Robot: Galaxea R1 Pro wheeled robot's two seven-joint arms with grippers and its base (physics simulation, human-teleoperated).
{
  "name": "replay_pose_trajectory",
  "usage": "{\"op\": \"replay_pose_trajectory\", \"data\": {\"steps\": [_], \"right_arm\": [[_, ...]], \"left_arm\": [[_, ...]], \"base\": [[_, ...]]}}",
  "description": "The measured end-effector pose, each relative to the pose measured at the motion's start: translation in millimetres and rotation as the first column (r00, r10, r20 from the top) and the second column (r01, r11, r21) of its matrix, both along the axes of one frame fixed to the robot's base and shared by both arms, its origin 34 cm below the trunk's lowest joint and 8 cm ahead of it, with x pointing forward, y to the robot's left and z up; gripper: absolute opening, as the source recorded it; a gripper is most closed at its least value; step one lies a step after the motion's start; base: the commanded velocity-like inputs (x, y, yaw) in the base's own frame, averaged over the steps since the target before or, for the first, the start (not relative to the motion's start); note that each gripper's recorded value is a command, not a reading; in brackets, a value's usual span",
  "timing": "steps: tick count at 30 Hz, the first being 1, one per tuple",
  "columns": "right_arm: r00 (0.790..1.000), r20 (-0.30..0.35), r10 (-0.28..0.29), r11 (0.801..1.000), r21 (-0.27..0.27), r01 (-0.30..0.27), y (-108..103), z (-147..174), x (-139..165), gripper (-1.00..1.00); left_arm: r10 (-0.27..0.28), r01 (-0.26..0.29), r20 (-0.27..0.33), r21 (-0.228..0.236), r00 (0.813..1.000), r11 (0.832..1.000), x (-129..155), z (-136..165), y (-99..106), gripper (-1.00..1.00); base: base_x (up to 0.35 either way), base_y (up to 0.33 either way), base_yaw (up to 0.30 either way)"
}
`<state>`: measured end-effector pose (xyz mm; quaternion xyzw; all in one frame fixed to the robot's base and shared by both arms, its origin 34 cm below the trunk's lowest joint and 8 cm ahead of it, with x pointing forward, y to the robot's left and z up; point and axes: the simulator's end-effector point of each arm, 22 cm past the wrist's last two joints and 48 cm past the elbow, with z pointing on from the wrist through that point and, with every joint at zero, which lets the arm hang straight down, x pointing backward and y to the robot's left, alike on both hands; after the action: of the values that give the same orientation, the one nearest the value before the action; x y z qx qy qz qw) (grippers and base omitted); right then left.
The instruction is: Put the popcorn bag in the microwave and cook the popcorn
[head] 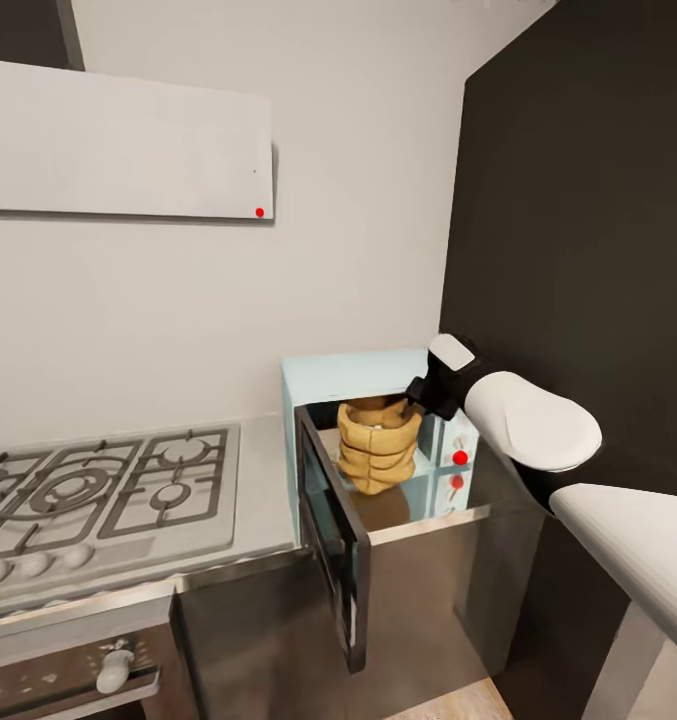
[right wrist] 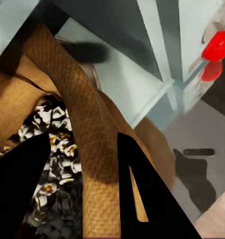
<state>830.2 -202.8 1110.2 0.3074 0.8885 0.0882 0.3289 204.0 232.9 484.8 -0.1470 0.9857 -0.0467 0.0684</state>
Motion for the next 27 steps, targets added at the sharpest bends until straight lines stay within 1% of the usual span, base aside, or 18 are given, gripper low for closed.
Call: {"op": "replay_pose_trajectory", "data": {"steps": [3,6,14,20,27], "right_arm": [[1.0,-0.001,0.003,1.0,0.006,-0.003,1.9,-0.4,-0.2,-1.0],[1.0,-0.001,0.004,1.0,0.008,-0.004,3.3,-0.5,-0.3,-1.0],[1.0,-0.003,0.012,1.0,-0.01,-0.012,3.9,-0.7,-1.0,-1.0],[1.0,-0.005,0.012,1.0,-0.008,-0.012,4.1,-1.3,-1.0,-1.0],[1.0,-0.005,0.012,1.0,-0.006,-0.012,4.3,-1.4,-1.1,-1.0]], "left_arm": [[0.0,0.0,0.001,0.0,1.0,1.0,0.2,0.0,0.0,1.0],[0.0,0.0,0.001,0.0,1.0,1.0,0.5,0.1,0.1,1.0],[-0.001,0.001,0.002,-0.001,1.0,1.0,0.6,0.2,-0.3,1.0],[-0.001,0.001,0.002,-0.001,1.0,1.0,0.6,0.1,-0.3,1.0],[-0.001,0.001,0.0,-0.002,1.0,1.0,-0.1,0.1,-0.5,1.0]], "base": [[0.0,0.0,-0.215],[0.0,0.0,-0.072],[0.03,0.024,-0.005],[0.021,0.015,0.0],[0.091,0.079,0.0]]}}
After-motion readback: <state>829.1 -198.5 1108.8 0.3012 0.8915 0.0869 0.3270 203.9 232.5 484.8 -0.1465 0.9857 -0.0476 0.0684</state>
